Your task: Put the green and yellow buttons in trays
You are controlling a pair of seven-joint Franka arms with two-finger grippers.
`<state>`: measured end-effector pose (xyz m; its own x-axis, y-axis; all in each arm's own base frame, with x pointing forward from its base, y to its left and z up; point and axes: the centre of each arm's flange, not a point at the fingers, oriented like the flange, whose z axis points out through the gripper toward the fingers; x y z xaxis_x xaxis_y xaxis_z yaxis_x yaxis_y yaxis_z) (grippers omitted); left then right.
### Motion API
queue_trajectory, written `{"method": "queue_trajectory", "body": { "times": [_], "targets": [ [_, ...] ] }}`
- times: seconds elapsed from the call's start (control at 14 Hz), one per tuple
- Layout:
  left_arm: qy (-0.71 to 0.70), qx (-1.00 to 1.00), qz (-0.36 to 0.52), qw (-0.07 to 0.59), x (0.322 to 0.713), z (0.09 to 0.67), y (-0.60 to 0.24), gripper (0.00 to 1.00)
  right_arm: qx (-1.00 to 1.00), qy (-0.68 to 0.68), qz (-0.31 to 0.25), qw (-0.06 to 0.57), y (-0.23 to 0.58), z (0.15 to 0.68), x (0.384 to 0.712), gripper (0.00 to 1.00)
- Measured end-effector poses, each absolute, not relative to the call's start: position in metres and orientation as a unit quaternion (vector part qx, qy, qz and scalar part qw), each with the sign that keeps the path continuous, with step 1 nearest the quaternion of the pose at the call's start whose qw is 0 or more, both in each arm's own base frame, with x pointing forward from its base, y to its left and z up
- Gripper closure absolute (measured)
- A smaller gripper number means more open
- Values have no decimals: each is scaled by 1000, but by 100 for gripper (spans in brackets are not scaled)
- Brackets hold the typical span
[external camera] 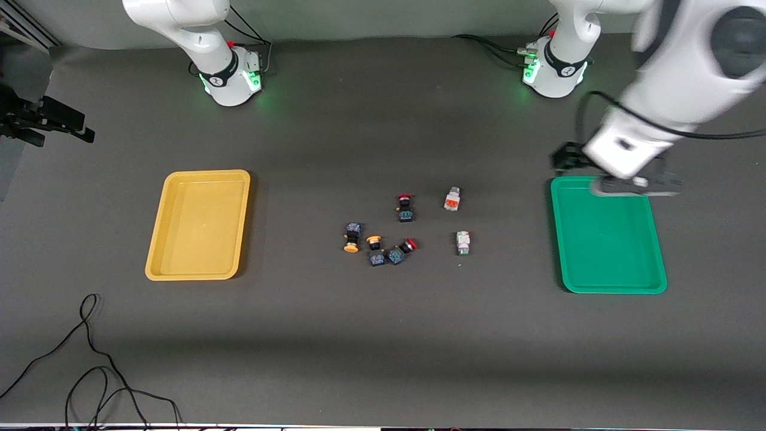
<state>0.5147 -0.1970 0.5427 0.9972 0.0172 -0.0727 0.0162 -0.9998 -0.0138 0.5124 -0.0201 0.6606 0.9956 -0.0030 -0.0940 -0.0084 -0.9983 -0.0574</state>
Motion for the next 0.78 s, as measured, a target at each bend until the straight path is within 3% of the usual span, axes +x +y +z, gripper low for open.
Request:
{"method": "queue_trajectory", "body": {
  "times": [0.43, 0.78],
  "targets": [
    [-6, -1000, 6, -3, 444, 498, -330, 0, -999, 5, 47, 28, -22, 660, 513, 0],
    [17, -1000, 3, -5, 416, 471, -359, 0, -999, 6, 46, 28, -23, 660, 513, 0]
  ]
}}
